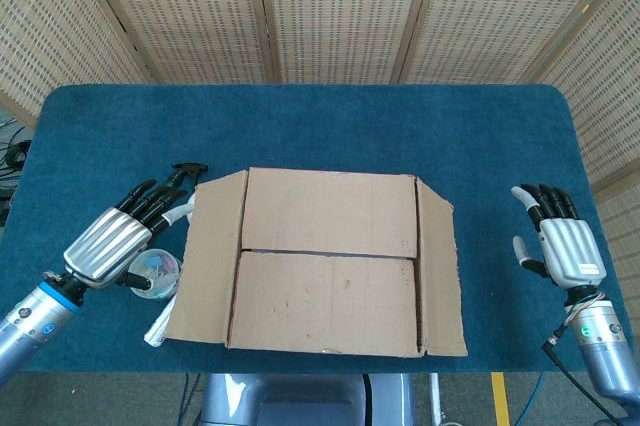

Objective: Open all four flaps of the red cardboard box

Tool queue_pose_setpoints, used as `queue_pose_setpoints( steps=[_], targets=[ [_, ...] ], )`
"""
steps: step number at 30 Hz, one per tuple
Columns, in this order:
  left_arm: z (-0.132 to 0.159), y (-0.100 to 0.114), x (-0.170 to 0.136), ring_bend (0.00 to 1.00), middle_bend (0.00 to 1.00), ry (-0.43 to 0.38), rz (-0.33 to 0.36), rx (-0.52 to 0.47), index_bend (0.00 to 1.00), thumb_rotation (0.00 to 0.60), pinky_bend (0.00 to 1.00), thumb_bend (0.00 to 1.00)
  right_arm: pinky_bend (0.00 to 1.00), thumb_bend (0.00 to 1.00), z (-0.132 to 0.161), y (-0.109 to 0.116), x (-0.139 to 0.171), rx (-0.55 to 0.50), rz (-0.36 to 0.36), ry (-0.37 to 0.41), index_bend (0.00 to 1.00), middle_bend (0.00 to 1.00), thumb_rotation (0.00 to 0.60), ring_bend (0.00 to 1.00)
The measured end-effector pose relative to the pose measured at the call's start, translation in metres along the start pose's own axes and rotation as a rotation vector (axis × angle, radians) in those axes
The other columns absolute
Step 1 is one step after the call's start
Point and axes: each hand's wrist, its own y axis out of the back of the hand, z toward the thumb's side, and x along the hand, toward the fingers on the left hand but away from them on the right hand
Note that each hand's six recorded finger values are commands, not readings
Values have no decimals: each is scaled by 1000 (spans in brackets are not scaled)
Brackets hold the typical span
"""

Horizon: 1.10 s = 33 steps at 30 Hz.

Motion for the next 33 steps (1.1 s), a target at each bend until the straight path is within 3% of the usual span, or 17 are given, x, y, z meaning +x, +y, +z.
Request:
queue_pose_setpoints(
  steps=[13, 33],
  targets=[
    [16, -17, 43, 0, 0, 58, 56, -42, 1, 266, 0, 179, 4, 517, 1, -10, 2, -9, 0, 4, 96, 100, 600, 0],
    [67, -31, 101, 0, 0, -5, 3, 8, 0, 220, 0, 179, 1, 517, -5, -6, 7, -16, -19, -7, 96, 100, 600, 0]
  ],
)
